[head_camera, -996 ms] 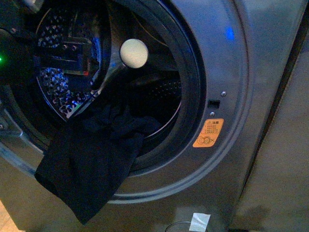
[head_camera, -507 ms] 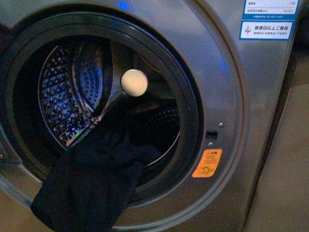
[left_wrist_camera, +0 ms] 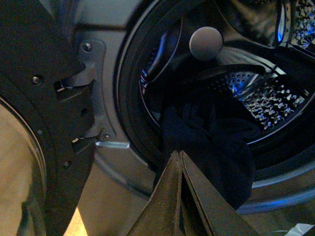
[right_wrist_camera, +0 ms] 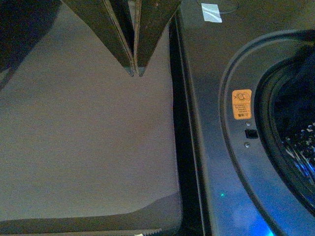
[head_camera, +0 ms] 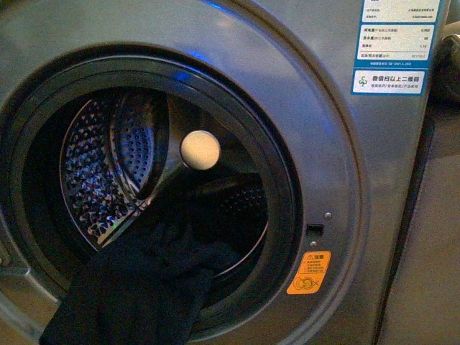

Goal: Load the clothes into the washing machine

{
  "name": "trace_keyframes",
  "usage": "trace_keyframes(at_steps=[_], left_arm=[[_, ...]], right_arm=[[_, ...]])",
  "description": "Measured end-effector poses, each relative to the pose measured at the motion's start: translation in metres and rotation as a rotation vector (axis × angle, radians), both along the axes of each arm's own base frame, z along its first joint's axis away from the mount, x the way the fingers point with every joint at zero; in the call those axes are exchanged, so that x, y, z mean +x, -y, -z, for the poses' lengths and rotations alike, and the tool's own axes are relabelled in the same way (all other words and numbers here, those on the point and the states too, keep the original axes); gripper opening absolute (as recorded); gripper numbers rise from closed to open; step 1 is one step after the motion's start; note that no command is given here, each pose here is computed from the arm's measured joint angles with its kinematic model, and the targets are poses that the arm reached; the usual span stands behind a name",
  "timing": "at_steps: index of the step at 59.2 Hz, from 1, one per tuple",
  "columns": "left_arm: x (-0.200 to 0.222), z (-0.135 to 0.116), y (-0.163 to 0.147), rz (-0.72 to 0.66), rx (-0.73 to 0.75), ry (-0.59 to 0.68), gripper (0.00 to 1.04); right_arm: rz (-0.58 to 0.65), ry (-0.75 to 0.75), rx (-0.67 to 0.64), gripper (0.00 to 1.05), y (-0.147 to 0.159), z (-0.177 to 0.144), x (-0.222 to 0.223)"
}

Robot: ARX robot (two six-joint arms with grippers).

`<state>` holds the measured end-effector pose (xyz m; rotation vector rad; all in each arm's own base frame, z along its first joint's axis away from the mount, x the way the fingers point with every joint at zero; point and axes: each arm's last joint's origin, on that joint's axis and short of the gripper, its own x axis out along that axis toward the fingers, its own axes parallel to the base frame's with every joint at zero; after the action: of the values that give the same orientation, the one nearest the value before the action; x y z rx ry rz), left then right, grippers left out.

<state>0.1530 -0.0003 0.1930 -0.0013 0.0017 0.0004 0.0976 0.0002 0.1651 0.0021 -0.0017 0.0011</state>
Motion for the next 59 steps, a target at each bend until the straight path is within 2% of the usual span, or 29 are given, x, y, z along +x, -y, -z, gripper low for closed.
trace_keyframes(at_steps=[34,59], left_arm=[[-0.028,0.022,0.000,0.003,-0.001,0.011,0.04],[-0.039,0.020,0.000,0.003,0.000,0.024,0.04]], right_arm=[[0.000,0.000,0.000,0.02,0.000,0.000,0.000],[0.000,0.000,0.000,0.02,0.000,0.000,0.000]])
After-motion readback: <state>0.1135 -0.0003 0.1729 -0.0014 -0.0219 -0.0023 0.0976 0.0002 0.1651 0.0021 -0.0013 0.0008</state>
